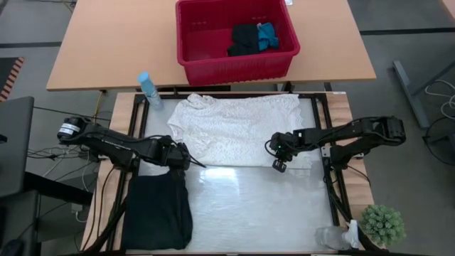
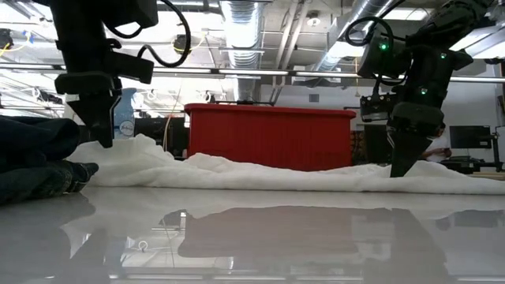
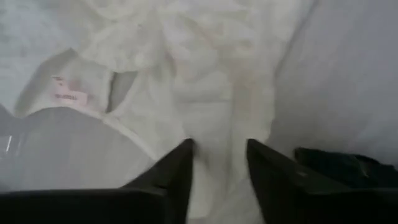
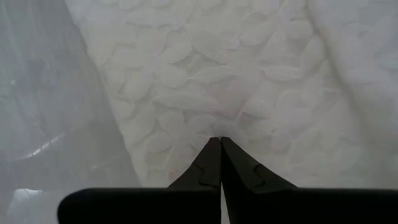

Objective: Fold Laundry from Bin
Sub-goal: Fold the white dress from the red bin

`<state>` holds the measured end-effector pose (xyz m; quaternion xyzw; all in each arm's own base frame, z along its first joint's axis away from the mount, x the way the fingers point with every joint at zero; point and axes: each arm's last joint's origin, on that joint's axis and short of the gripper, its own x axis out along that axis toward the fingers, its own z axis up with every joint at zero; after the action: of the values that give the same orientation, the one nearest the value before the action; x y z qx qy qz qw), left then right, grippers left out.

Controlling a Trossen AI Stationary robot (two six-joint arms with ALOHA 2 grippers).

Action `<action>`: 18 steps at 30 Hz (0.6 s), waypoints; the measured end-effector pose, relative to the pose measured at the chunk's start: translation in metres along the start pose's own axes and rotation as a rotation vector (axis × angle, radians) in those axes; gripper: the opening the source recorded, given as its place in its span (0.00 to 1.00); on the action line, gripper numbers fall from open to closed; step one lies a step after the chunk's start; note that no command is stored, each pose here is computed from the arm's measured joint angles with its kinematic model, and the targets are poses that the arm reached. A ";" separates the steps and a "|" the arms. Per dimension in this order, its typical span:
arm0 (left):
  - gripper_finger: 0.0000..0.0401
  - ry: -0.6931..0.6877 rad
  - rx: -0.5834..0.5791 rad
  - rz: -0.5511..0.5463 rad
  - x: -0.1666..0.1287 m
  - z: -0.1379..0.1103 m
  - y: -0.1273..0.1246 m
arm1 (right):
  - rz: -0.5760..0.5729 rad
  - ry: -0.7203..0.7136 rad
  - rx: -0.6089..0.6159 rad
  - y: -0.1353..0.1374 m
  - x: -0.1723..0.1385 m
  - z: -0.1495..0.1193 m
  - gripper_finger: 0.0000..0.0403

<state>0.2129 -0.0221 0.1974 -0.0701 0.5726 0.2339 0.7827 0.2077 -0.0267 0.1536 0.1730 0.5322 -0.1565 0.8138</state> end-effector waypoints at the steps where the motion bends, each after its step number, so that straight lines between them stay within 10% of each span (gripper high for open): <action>1: 0.31 0.000 -0.008 0.009 0.000 0.000 0.001 | 0.000 0.000 0.000 0.000 0.000 0.000 0.07; 6: 0.03 -0.003 -0.056 0.035 0.003 0.004 0.009 | 0.000 0.001 0.000 0.000 0.000 0.000 0.07; 18: 0.00 0.069 -0.172 0.110 0.012 0.005 0.032 | -0.010 0.029 0.015 -0.001 0.000 -0.003 0.08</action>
<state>0.2059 0.0114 0.1933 -0.1131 0.5799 0.3222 0.7397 0.2050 -0.0258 0.1526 0.1787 0.5438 -0.1621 0.8038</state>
